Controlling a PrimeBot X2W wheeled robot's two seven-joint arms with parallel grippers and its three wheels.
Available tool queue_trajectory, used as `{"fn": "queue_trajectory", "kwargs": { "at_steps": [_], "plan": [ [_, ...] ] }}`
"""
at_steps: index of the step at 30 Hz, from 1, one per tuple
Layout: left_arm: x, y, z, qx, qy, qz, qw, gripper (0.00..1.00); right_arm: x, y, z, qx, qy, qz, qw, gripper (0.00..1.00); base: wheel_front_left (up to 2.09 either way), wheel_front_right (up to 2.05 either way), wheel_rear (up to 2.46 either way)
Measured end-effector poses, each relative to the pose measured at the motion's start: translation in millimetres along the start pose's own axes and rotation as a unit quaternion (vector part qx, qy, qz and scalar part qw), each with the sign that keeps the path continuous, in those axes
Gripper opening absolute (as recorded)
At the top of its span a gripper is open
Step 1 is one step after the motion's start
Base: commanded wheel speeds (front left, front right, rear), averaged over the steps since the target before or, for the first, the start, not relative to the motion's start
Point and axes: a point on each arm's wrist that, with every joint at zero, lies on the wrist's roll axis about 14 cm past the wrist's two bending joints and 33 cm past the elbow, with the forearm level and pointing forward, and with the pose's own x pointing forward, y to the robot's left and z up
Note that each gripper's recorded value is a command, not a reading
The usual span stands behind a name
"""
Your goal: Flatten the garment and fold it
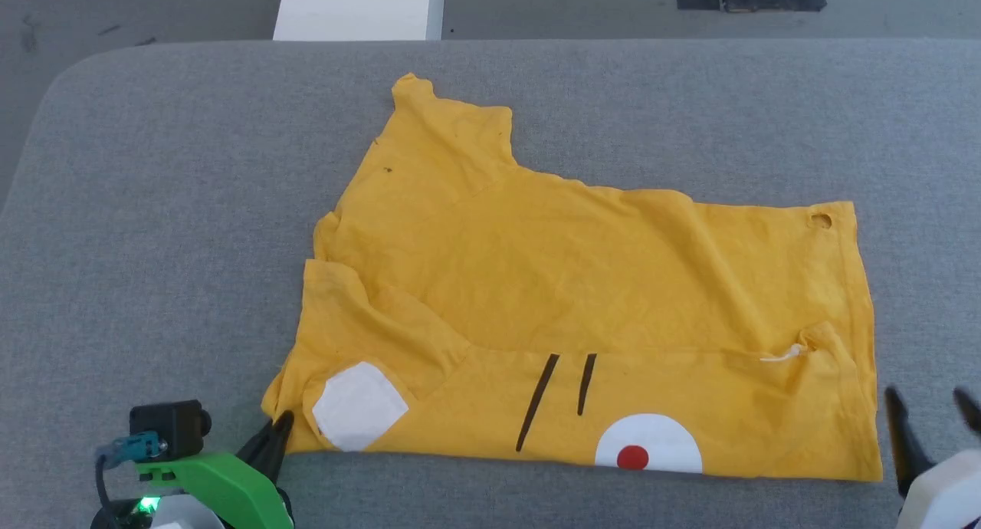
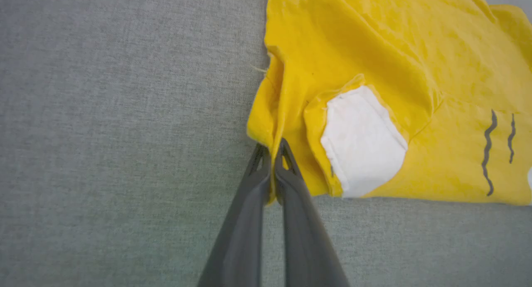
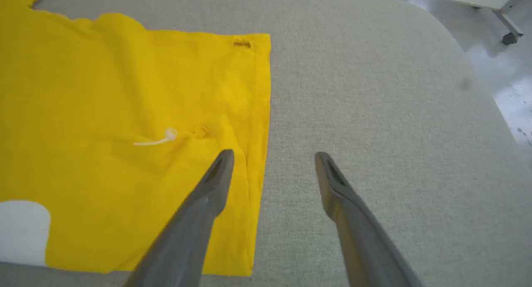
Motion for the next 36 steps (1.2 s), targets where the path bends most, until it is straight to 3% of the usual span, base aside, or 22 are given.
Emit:
{"fn": "queue_trajectory", "kwargs": {
  "at_steps": [6, 13, 14, 15, 16, 25, 36],
  "plan": [
    [-0.9, -4.2, 3.0, -0.004, -0.004, -0.004, 1.000, 0.00, 0.7, 3.1, -54.3, 0.038, 0.119, 0.008, 0.992, 1.00, 0.00, 0.00, 0.00],
    [-1.4, -4.0, 3.0, -0.006, -0.003, -0.001, 1.000, 0.00, -0.9, 16.4, -79.8, 0.064, 0.174, 0.026, 0.982, 1.00, 0.00, 0.00, 0.00],
    [-1.6, -4.0, 3.5, -0.006, -0.004, -0.001, 1.000, 0.00, -1.6, 17.6, -81.9, 0.069, 0.179, 0.028, 0.981, 0.83, 0.00, 0.00, 0.00],
    [-1.7, -3.8, 4.2, -0.006, -0.005, 0.000, 1.000, 0.00, -1.9, 18.1, -82.2, 0.073, 0.180, 0.028, 0.981, 0.47, 0.00, 0.00, 0.00],
    [-1.8, -3.9, 5.0, -0.006, -0.007, 0.000, 1.000, 0.00, -2.1, 18.0, -82.3, 0.075, 0.179, 0.028, 0.981, 0.00, 0.00, 0.00, 0.00],
    [-7.7, -8.0, 13.8, -0.027, -0.040, -0.003, 0.999, 0.00, 0.5, 18.3, -64.0, 0.081, 0.127, 0.030, 0.988, 0.00, 0.00, 0.00, 0.00],
    [-47.1, -13.4, 26.7, -0.054, -0.058, -0.007, 0.997, 0.00, -20.7, 5.3, 7.0, 0.074, 0.022, 0.039, 0.996, 0.00, 0.00, 0.00, 0.00]
  ]
}}
